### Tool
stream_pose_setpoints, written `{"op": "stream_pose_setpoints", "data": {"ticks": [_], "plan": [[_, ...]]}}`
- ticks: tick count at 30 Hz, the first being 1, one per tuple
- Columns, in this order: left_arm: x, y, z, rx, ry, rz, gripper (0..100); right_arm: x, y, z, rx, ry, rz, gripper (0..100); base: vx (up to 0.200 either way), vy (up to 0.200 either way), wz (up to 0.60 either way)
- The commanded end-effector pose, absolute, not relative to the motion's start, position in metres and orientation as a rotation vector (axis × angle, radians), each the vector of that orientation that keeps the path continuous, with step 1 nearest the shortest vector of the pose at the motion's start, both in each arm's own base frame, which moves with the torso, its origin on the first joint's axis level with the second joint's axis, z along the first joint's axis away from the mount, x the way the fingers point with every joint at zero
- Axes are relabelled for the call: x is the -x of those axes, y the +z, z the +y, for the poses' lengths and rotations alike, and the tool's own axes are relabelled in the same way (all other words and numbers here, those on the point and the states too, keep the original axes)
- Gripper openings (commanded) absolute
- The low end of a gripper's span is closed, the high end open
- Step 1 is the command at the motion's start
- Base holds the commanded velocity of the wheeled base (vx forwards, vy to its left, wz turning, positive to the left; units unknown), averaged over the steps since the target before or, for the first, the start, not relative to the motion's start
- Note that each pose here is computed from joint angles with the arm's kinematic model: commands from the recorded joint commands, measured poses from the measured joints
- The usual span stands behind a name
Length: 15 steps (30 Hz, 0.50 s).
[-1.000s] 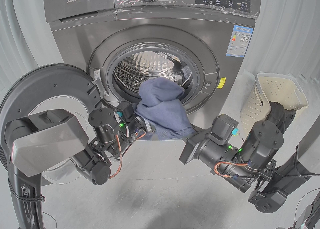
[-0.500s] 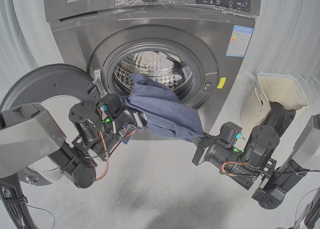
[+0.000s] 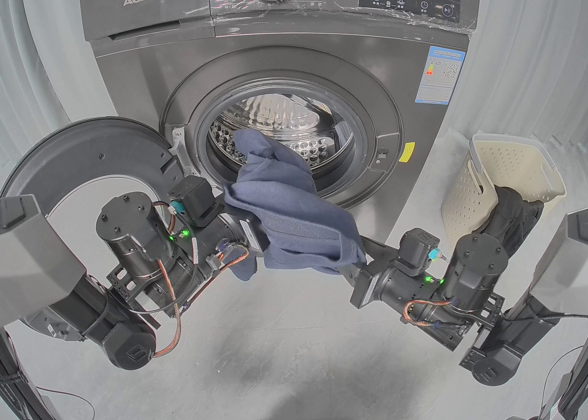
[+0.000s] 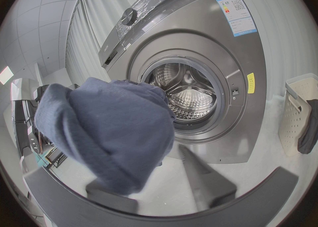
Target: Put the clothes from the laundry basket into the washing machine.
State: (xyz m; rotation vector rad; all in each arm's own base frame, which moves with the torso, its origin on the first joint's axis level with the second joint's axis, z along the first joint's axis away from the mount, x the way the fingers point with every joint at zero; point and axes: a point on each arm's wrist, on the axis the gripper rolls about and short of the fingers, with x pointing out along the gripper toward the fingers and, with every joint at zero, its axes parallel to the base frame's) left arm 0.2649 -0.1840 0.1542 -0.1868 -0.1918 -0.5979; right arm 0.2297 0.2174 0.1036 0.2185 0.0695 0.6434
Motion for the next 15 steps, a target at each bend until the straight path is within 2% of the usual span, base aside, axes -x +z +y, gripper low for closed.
{"op": "stream_pose_setpoints", "data": {"ticks": [1, 4, 7, 12, 15], "plan": [[-0.243, 0.168, -0.176, 0.194, -0.620, -0.213, 0, -0.202, 0.122, 0.188, -0.174, 0.671, 0.054, 100, 0.000, 0.000, 0.00], [-0.215, 0.160, -0.163, 0.165, -0.712, -0.154, 0, -0.169, 0.118, 0.160, -0.089, 0.800, 0.094, 100, 0.000, 0.000, 0.00], [-0.201, 0.153, -0.155, 0.148, -0.804, -0.112, 0, -0.154, 0.110, 0.145, -0.071, 0.827, 0.143, 100, 0.000, 0.000, 0.00], [-0.205, 0.148, -0.149, 0.133, -0.783, -0.095, 0, -0.164, 0.109, 0.131, -0.090, 0.769, 0.153, 100, 0.000, 0.000, 0.00], [-0.210, 0.144, -0.142, 0.133, -0.754, -0.074, 0, -0.171, 0.112, 0.124, -0.102, 0.795, 0.139, 100, 0.000, 0.000, 0.00]]}}
